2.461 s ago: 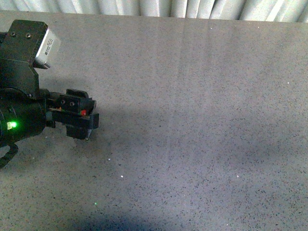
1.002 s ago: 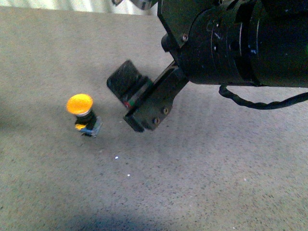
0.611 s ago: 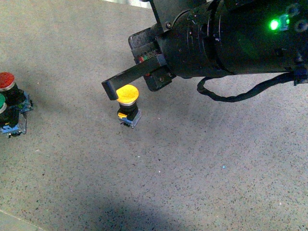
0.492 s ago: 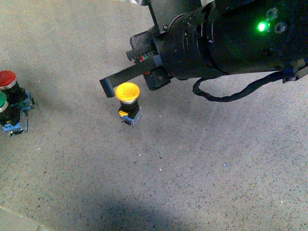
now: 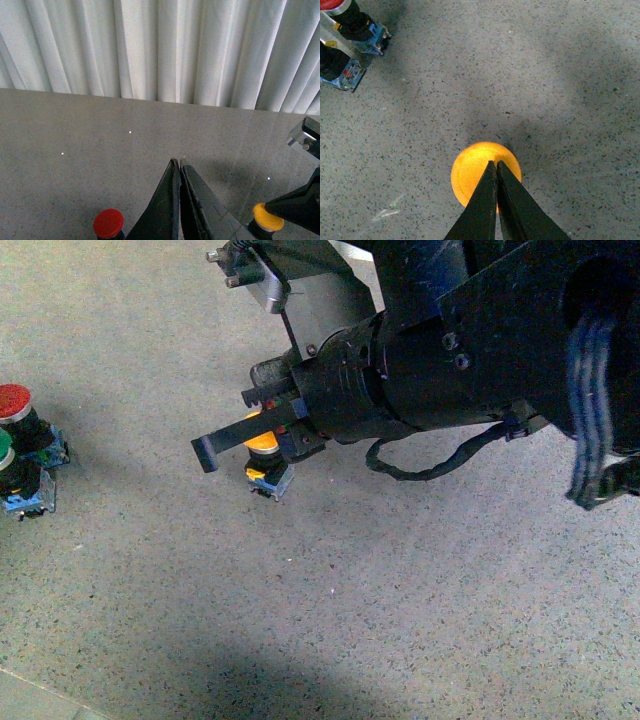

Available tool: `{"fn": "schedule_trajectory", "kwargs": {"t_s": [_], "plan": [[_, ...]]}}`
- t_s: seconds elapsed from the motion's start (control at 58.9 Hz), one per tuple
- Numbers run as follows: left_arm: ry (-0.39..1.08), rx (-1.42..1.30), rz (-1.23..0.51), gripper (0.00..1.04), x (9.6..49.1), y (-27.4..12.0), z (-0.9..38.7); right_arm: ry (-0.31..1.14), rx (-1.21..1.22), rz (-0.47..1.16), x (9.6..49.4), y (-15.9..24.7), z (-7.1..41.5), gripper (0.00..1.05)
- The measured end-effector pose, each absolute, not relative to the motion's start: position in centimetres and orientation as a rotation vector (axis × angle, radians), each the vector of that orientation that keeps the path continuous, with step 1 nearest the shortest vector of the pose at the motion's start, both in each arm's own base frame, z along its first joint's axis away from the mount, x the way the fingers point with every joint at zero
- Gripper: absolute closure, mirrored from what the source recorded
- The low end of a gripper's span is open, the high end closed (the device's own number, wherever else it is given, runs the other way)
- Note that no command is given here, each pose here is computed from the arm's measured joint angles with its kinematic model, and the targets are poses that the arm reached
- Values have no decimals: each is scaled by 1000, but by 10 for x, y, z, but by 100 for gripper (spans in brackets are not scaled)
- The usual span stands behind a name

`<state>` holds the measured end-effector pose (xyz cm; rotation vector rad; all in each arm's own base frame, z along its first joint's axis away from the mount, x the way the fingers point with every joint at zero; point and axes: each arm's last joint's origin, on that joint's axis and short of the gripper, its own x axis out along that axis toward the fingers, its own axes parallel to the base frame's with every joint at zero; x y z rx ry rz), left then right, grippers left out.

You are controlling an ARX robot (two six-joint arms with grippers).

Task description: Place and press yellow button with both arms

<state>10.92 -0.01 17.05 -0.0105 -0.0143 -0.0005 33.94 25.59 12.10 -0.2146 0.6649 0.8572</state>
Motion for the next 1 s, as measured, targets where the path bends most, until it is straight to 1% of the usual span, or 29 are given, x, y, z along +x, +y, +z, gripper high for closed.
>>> {"fn": "schedule_trajectory", "kwargs": {"t_s": [0.068, 0.136, 0.238, 0.458, 0.611, 0.747, 0.9, 0.934, 0.951, 1.002], "plan": [[-14, -10, 0, 103, 108, 0, 170, 680, -206, 853, 341, 257, 120, 103], [22, -10, 0, 103, 101, 0, 166, 697, -209, 852, 343, 259, 117, 103], [0, -10, 0, 103, 98, 0, 167, 703, -209, 849, 343, 258, 114, 103], [4, -9, 0, 103, 98, 0, 166, 703, -187, 846, 341, 257, 113, 103], [4, -9, 0, 103, 98, 0, 166, 676, -123, 822, 341, 252, 122, 103], [4, -9, 0, 103, 98, 0, 166, 622, -31, 773, 341, 236, 142, 103], [4, -9, 0, 103, 98, 0, 166, 487, 52, 720, 335, 209, 186, 103], [4, -9, 0, 103, 98, 0, 166, 457, 68, 684, 331, 198, 194, 103], [4, -9, 0, 103, 98, 0, 166, 452, 68, 674, 331, 195, 196, 103], [4, -9, 0, 103, 98, 0, 166, 437, 72, 629, 324, 179, 199, 94]]}}
